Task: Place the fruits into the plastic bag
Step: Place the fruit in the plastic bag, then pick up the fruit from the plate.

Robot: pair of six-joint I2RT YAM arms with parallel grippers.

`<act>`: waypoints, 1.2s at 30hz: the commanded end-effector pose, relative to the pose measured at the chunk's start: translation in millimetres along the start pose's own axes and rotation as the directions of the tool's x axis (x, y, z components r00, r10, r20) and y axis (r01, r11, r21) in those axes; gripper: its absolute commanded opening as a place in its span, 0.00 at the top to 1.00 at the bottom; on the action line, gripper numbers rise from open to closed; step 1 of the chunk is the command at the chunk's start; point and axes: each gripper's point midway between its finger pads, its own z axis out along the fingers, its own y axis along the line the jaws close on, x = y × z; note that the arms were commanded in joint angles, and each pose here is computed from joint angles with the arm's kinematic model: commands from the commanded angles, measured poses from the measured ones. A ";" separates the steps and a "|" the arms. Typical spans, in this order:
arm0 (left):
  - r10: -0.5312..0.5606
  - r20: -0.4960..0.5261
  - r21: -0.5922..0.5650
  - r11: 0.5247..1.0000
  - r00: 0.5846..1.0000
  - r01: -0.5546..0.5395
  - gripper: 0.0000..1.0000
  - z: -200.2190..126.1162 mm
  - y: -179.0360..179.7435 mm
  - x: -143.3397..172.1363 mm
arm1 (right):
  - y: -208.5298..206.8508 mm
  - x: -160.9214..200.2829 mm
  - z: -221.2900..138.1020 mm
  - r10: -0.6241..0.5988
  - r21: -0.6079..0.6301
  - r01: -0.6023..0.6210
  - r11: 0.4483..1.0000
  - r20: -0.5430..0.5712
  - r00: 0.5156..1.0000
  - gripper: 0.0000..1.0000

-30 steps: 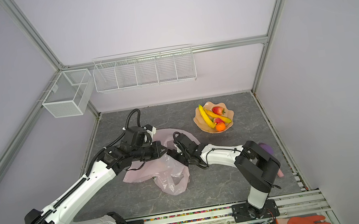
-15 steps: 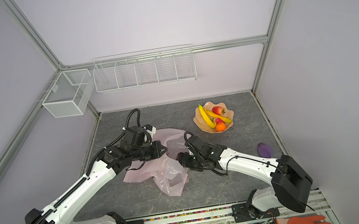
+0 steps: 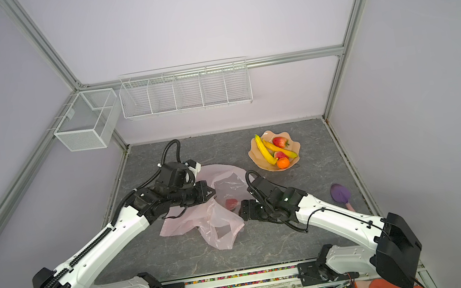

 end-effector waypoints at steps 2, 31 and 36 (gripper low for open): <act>-0.001 -0.009 0.005 1.000 1.000 0.001 1.00 3.1 1.5 1.2 | -3.7 -11.9 -17.4 -0.030 0.032 0.029 0.999 0.040 0.999 0.11; 0.001 -0.002 0.004 1.000 1.000 -0.001 1.00 -6.9 0.3 2.6 | -147.3 -210.0 -31.9 -0.146 0.501 0.084 0.861 0.086 0.985 0.11; -0.001 -0.001 -0.005 1.000 1.000 0.001 1.00 -8.5 2.1 3.5 | -161.8 -230.6 -7.8 -0.160 0.534 0.118 0.837 0.033 0.987 0.15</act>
